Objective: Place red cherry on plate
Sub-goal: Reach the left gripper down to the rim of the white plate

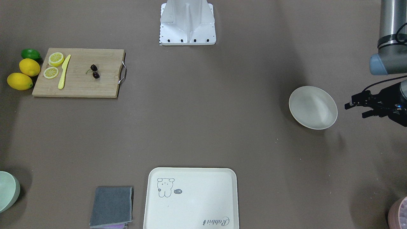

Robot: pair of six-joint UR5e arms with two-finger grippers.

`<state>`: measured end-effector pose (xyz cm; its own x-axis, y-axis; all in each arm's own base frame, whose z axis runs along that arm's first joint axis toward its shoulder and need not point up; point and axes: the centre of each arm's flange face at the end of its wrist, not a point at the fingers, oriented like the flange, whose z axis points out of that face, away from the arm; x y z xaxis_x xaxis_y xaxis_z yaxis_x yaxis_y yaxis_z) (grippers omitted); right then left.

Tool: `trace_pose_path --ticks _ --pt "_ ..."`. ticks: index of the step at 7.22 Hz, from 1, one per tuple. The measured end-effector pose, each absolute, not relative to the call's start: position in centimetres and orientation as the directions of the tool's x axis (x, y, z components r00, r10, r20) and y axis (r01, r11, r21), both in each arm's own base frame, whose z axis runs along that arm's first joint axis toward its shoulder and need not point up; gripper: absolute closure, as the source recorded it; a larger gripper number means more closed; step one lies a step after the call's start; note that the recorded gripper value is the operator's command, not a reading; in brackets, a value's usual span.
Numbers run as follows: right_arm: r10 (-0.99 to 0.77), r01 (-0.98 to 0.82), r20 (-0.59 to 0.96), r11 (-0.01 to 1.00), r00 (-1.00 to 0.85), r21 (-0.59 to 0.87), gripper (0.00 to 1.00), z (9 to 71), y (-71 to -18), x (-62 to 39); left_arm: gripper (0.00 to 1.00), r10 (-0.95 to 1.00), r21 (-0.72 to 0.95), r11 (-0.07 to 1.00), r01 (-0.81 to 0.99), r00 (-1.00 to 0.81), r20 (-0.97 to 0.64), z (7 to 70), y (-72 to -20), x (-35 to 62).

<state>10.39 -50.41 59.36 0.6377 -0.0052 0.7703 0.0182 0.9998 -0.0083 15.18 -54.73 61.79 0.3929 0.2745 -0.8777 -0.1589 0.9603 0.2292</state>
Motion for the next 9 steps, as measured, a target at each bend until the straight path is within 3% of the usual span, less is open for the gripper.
trace_pose_path --ticks 6,7,9 --pt "-0.009 0.021 0.77 1.0 0.638 -0.006 0.0 59.4 -50.1 10.4 0.05 0.277 0.258 0.961 -0.101 0.397 -0.875 63.6 -52.3 19.5" --pt "-0.011 0.021 0.77 1.0 0.638 -0.004 0.0 59.3 -50.0 10.4 0.11 0.274 0.26 0.961 -0.089 0.395 -0.877 63.4 -51.9 20.1" --pt "-0.011 0.021 0.77 1.0 0.638 -0.003 0.0 59.2 -49.9 10.3 0.38 0.271 0.26 0.962 -0.083 0.387 -0.881 63.5 -51.0 20.9"
